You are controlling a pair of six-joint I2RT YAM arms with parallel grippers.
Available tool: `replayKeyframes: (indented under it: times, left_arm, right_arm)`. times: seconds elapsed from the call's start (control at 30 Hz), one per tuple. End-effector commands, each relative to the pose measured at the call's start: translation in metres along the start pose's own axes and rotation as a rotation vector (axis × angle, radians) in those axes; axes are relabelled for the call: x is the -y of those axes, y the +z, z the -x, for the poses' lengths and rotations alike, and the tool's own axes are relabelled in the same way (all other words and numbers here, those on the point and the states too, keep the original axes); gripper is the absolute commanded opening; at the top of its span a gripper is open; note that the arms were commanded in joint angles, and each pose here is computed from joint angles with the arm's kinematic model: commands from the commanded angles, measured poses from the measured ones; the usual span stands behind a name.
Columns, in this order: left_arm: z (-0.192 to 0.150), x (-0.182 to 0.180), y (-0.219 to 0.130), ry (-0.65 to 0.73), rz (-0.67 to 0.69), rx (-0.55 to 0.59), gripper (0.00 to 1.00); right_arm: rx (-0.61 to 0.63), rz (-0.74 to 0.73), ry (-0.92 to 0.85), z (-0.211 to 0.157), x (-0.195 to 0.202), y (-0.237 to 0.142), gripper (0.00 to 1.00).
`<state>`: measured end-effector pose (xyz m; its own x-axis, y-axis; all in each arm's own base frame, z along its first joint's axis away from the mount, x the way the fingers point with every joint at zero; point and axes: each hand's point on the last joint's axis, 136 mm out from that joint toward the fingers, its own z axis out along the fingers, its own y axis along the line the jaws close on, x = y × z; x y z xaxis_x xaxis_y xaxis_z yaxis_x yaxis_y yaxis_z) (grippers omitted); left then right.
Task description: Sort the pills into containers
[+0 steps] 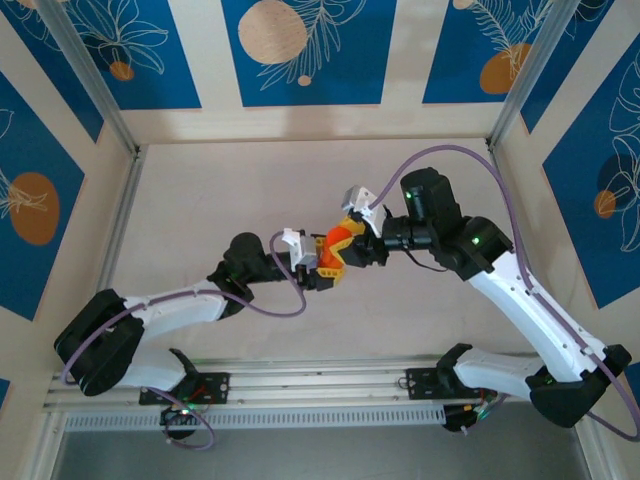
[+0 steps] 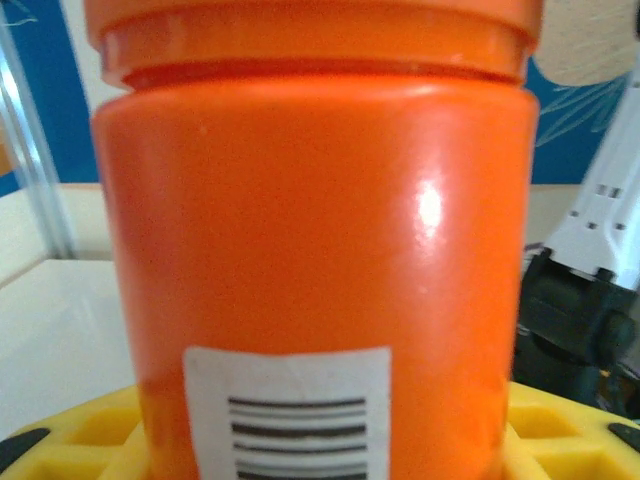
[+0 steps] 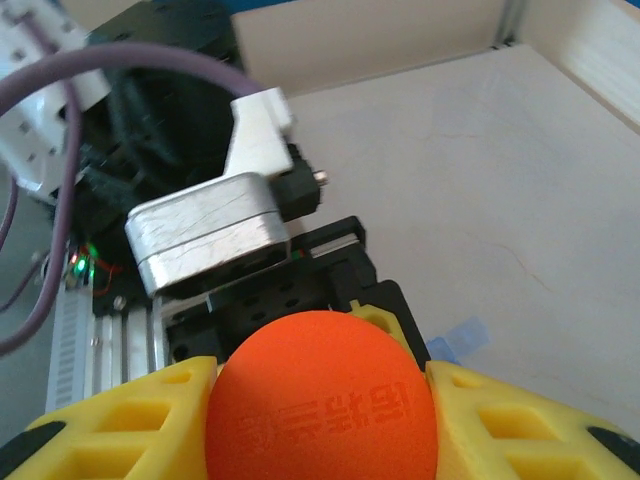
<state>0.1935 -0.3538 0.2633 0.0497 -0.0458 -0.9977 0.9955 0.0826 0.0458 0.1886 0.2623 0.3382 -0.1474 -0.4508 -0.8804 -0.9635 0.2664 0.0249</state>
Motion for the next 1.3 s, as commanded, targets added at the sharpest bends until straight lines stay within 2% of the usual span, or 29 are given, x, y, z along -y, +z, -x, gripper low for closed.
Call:
replayKeyframes:
  times: [0.0, 0.13, 0.37, 0.43, 0.53, 0.7, 0.87, 1.07, 1.17, 1.27]
  left_arm:
    - [0.024, 0.014, 0.003, 0.029, -0.111, 0.047, 0.00]
    - [0.020, 0.021, 0.003, 0.026, -0.154, 0.022, 0.00]
    - [0.022, 0.035, 0.002, 0.021, -0.250, 0.011, 0.00]
    - [0.022, 0.039, 0.002, 0.018, -0.274, 0.009, 0.00]
    - [0.020, 0.039, 0.002, 0.012, -0.283, 0.001, 0.00]
    - [0.014, 0.033, 0.004, 0.003, -0.248, -0.023, 0.00]
    - [0.007, 0.010, 0.005, 0.025, -0.094, -0.035, 0.00]
    - [0.006, -0.023, 0.004, 0.042, 0.099, -0.033, 0.00]
    - [0.008, -0.038, 0.001, 0.057, 0.195, -0.031, 0.00]
    - [0.010, -0.052, -0.004, 0.076, 0.279, -0.029, 0.00]
  right_arm:
    - [-0.052, 0.177, -0.163, -0.016, -0.029, -0.001, 0.40]
    - [-0.060, 0.235, -0.227, -0.014, -0.033, -0.007, 0.43]
    - [-0.115, 0.292, -0.249, -0.013, -0.033, -0.009, 0.59]
    - [-0.132, 0.301, -0.248, -0.013, -0.032, -0.009, 0.67]
    - [-0.138, 0.287, -0.260, -0.011, -0.029, -0.009, 0.73]
    - [-0.084, 0.234, -0.289, 0.005, -0.026, -0.016, 0.84]
    - [-0.010, 0.173, -0.273, 0.016, -0.030, -0.029, 0.87]
    - [0.128, -0.028, -0.055, 0.043, -0.008, -0.042, 0.93]
    - [0.178, -0.187, 0.187, 0.052, 0.023, -0.045, 0.91]
    - [0.160, -0.424, 0.523, 0.033, 0.067, -0.049, 0.85]
